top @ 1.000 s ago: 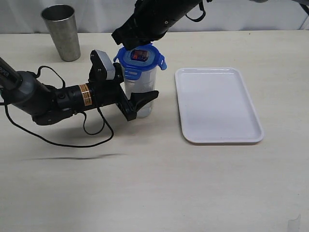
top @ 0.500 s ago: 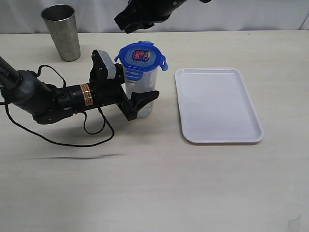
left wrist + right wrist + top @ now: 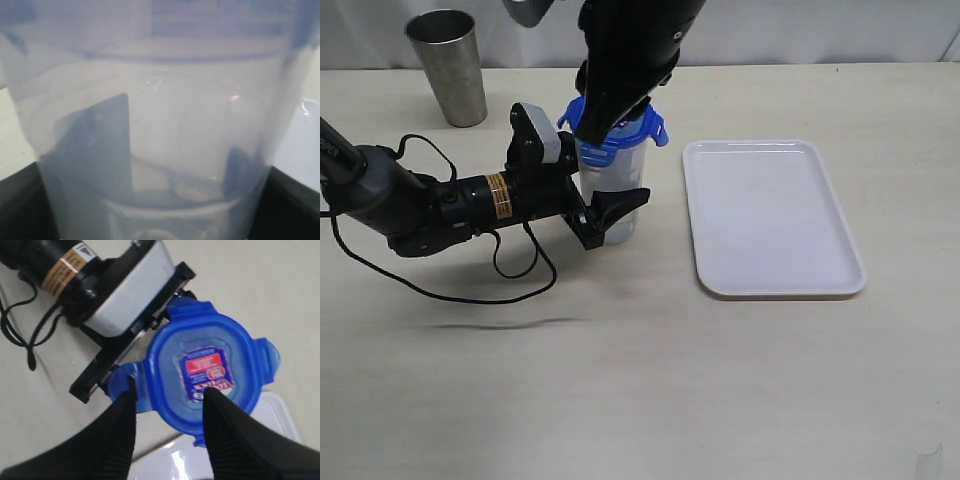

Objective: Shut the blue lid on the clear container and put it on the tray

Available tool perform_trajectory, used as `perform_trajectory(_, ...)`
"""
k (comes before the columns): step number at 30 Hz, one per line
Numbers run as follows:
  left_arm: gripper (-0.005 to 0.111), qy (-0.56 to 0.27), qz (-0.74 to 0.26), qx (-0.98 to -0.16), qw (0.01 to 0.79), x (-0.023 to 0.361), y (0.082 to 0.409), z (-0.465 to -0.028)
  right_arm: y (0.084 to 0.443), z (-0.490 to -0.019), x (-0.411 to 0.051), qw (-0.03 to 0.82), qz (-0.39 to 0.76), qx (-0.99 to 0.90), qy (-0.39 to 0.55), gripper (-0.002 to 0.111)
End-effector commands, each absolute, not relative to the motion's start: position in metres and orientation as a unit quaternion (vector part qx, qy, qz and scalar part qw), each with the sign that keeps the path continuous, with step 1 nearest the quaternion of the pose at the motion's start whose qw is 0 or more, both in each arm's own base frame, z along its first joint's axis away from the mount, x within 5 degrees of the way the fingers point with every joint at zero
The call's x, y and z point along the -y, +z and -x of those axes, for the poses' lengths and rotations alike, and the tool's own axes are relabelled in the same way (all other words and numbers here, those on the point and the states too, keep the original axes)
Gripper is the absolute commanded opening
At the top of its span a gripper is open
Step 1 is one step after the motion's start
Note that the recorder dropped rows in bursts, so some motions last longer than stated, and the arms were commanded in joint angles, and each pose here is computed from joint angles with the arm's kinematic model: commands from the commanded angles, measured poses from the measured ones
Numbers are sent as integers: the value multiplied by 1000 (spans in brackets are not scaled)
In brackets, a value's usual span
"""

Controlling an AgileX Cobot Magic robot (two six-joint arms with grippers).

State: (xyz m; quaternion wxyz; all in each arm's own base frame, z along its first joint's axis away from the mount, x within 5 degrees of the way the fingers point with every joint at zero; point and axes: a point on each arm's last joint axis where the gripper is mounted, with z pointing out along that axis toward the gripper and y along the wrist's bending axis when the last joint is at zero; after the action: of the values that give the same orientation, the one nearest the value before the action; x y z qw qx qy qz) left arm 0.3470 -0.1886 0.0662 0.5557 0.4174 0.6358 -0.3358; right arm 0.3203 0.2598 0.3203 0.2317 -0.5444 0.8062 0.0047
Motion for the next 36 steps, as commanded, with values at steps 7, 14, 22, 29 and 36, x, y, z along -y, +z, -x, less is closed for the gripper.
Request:
perform_trajectory(7,0,-323,-438,-648,534,188,60,-345,305,-318,-274,226,552,-803,-3,42)
perform_trajectory(14,0,-323,-438,-648,534,188,60,-345,275,-328,-279,192,559,-807,-19,42)
perform_trajectory(22,0,-324,-437,-646,535,189,60,-345,237,-336,-285,142,583,-798,-53,42)
perform_trajectory(29,0,-325,-438,-646,535,189,61,-345,218,-331,-295,107,636,-749,-154,42)
perform_trajectory(36,0,-328,-438,-643,535,189,61,-344,205,-335,-295,92,640,-744,-168,37)
